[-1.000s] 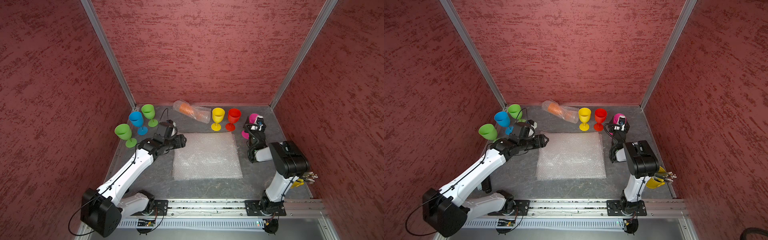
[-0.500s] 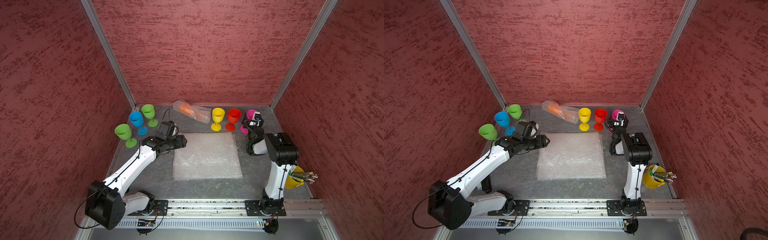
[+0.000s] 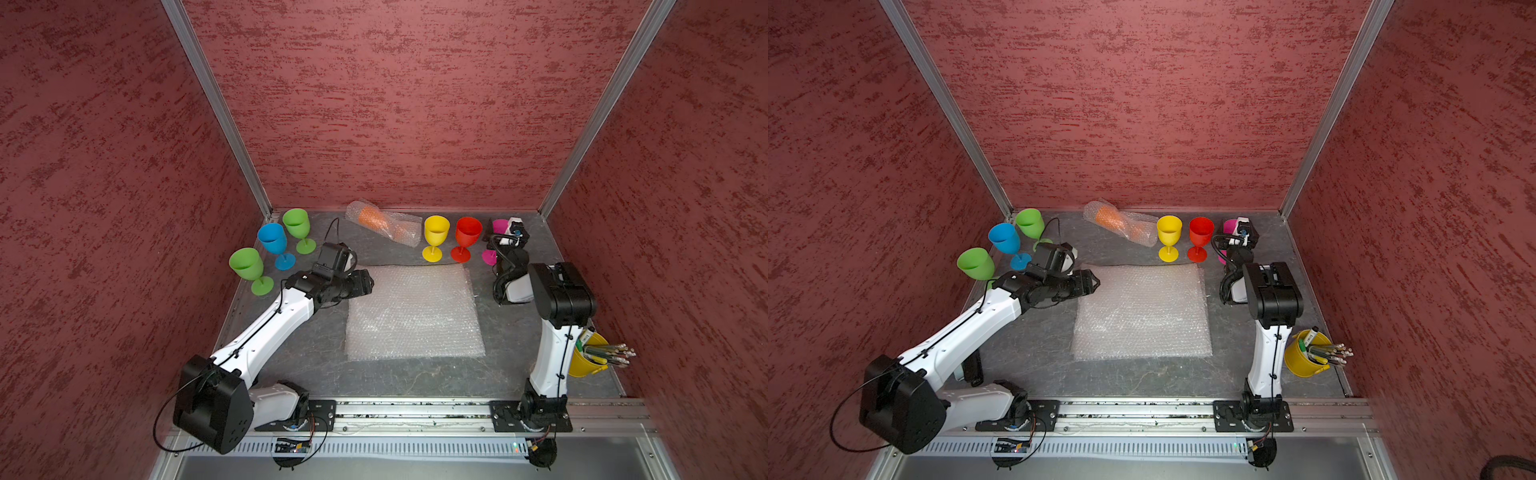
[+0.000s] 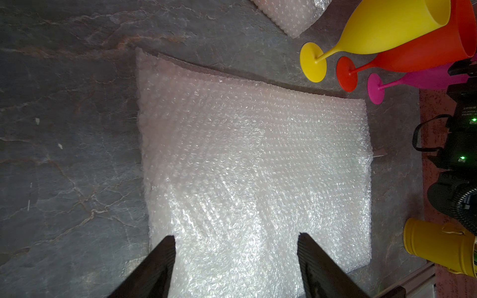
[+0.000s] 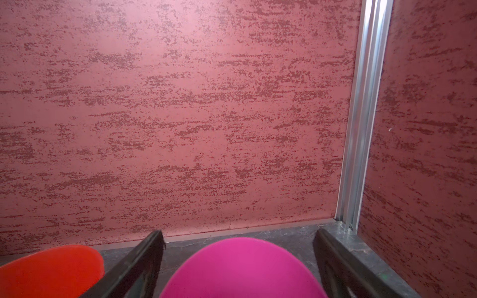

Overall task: Unpack wine glasses from bubble wrap
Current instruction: Place the wine glass at the center of the board, then pick up the bubble wrap from the center of the board.

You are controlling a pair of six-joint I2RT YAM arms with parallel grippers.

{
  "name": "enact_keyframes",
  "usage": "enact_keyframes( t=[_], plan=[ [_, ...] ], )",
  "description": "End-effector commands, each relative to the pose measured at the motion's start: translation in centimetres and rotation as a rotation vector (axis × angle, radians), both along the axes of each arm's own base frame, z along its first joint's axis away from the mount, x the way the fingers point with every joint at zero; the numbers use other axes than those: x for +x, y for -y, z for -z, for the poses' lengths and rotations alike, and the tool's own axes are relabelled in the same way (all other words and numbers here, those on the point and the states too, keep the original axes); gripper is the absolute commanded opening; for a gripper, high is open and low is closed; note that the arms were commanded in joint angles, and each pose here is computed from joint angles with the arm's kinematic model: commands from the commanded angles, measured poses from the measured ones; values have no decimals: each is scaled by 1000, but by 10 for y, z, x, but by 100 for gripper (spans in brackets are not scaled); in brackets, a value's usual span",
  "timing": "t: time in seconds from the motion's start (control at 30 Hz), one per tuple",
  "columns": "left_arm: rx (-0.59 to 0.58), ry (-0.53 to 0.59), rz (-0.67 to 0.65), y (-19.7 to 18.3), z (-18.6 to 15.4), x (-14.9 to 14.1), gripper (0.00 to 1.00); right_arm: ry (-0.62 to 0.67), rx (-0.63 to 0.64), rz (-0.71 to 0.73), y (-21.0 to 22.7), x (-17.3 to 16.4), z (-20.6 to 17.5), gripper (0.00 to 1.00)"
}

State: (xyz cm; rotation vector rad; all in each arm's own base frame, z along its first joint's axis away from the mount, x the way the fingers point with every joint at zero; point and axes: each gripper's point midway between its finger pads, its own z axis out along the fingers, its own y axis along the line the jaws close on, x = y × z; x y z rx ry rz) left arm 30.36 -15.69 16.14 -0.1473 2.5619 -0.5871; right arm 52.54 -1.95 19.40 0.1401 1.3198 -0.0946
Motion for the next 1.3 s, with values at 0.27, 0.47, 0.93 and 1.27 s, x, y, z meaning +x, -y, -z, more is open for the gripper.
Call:
enact_keyframes(
  t=[0.27, 0.47, 0.93, 1.27],
  plan=[
    [-21, 36, -10, 0, -11, 7, 77, 100, 22, -3, 4, -16, -52, 95],
    [-32, 72, -8, -3, -22, 3, 78, 175, 34, -2, 5, -43, -107, 99],
    [-29, 125, -43, -14, -39, 3, 79, -89, -276, 96, -128, -56, -209, 99],
    [-55, 37, -358, -33, -46, 50, 100, -109, 18, -411, -225, -81, -219, 97]
  ],
)
